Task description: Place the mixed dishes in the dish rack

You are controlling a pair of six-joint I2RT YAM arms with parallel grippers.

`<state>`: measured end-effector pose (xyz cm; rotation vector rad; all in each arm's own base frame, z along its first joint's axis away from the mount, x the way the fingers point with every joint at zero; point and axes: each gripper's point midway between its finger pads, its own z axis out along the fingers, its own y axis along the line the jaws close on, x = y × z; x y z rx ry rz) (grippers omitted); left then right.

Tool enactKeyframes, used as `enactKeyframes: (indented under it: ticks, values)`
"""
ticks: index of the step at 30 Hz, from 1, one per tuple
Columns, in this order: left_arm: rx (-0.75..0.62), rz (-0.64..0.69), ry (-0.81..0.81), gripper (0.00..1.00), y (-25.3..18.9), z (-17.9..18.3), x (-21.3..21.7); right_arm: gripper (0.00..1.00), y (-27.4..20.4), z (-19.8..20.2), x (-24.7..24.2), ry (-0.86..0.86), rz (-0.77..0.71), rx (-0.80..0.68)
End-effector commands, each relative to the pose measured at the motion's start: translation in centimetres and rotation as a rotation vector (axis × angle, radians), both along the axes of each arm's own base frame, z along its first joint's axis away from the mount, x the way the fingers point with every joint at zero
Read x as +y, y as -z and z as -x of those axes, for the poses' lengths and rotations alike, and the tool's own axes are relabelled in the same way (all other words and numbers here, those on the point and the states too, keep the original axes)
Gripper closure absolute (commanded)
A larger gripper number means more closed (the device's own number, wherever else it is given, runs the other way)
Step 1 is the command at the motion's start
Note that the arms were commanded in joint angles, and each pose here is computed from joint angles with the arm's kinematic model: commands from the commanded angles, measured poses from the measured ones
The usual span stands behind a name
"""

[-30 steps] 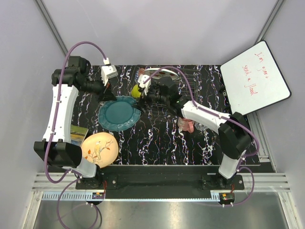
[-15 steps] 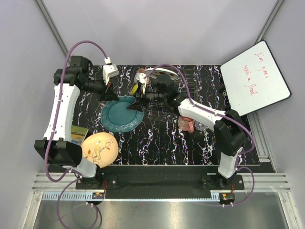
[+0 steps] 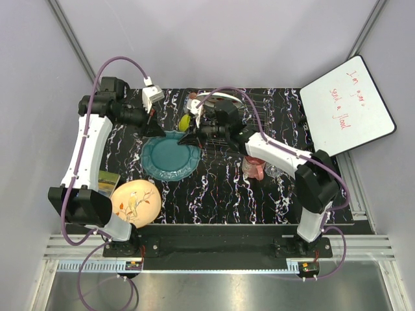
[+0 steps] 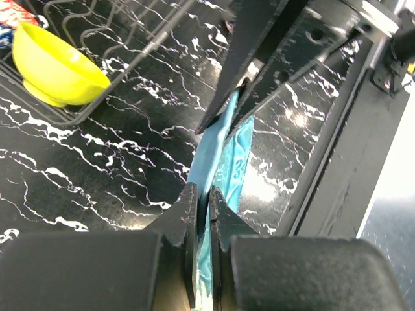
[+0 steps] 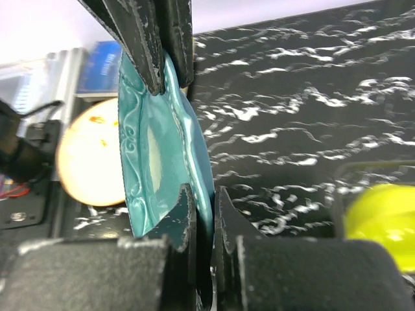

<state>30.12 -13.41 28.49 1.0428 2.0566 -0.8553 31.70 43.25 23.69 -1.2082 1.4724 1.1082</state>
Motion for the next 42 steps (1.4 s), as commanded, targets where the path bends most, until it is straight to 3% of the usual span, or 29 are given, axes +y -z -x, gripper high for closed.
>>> enactKeyframes:
  ticks: [1,3,6,7,8,13,22,23,25,27,35,42]
  values:
    - [-0.120,0.024,-0.093,1.00,-2.6,-2.6,0.2,1.00,-4.7,-1.3,-2.4,0.144,0.000,-0.170]
    - [-0.114,0.009,-0.150,0.97,-2.5,-3.3,0.6,1.00,-5.1,-2.1,-3.5,0.201,0.024,-0.234]
    - [-0.112,-0.027,-0.263,0.82,-2.6,-4.8,1.6,1.00,-6.1,-3.0,-5.3,0.265,0.050,-0.304]
    - [-0.115,-0.080,-0.328,0.64,-2.1,-5.7,2.6,1.00,-6.7,-3.1,-6.0,0.277,0.060,-0.335]
    - [-0.105,-0.095,-0.358,0.61,-2.2,-5.8,2.4,1.00,-6.9,-3.2,-6.5,0.292,0.070,-0.353]
    - [-0.100,-0.221,-0.422,0.48,-0.2,-6.2,2.3,1.00,-8.9,-4.0,-9.7,0.403,0.119,-0.477]
    - [-0.075,-0.244,-0.363,0.34,2.0,-4.3,-0.6,1.00,-9.5,-5.3,-13.9,0.512,0.194,-0.534]
    - [-0.071,-0.245,-0.361,0.29,2.3,-4.0,-0.6,1.00,-9.9,-5.4,-14.0,0.516,0.190,-0.544]
    - [-0.086,-0.244,-0.368,0.11,1.8,-3.5,-0.3,1.00,-10.2,-5.8,-14.1,0.526,0.197,-0.561]
    - [-0.102,-0.245,-0.374,0.01,1.4,-2.8,0.0,1.00,-10.7,-6.6,-14.6,0.552,0.207,-0.579]
    - [-0.117,-0.284,-0.397,0.01,2.2,0.2,-0.8,1.00,-11.2,-9.8,-16.3,0.615,0.277,-0.646]
    - [-0.102,-0.309,-0.421,0.01,3.4,0.8,-0.2,1.00,-10.8,-12.1,-16.6,0.641,0.322,-0.671]
